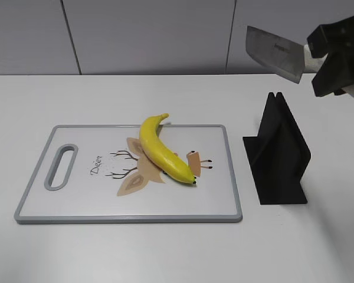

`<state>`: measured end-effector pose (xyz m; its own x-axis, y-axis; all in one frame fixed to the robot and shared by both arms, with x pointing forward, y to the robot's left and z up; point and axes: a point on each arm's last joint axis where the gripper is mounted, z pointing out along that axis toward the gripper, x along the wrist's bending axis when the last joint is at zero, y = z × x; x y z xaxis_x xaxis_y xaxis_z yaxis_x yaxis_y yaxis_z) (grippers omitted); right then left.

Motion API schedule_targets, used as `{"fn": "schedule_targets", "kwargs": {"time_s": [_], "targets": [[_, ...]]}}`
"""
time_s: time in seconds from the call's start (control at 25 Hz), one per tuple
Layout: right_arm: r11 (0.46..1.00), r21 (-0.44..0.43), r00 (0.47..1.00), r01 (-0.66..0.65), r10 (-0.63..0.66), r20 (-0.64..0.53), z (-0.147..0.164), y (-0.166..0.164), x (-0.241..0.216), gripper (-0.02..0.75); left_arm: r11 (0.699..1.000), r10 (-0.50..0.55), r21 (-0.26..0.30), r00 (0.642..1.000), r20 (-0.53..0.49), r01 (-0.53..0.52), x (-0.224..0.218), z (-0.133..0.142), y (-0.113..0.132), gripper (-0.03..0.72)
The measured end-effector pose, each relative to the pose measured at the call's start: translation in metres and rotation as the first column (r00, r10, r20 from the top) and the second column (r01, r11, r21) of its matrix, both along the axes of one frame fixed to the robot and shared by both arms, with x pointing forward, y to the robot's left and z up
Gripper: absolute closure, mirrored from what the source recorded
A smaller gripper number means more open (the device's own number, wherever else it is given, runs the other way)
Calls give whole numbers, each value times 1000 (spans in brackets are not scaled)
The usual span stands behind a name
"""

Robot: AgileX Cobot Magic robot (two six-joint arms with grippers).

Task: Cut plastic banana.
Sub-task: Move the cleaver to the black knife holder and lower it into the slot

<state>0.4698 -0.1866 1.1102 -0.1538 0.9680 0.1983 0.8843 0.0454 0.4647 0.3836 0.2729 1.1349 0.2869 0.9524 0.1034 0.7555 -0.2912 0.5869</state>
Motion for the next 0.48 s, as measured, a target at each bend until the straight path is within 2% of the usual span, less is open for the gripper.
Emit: {"fn": "schedule_targets", "kwargs": {"time_s": [0.28, 0.48], "targets": [[995, -18, 995, 95, -95, -4, -19, -8, -7, 559, 1000, 1, -17, 995, 96, 1, -49, -32, 11, 113], [991, -73, 993, 114, -113, 21, -26, 6, -17, 559, 1000, 2, -30, 987, 158, 3, -80, -56, 18, 113]]}}
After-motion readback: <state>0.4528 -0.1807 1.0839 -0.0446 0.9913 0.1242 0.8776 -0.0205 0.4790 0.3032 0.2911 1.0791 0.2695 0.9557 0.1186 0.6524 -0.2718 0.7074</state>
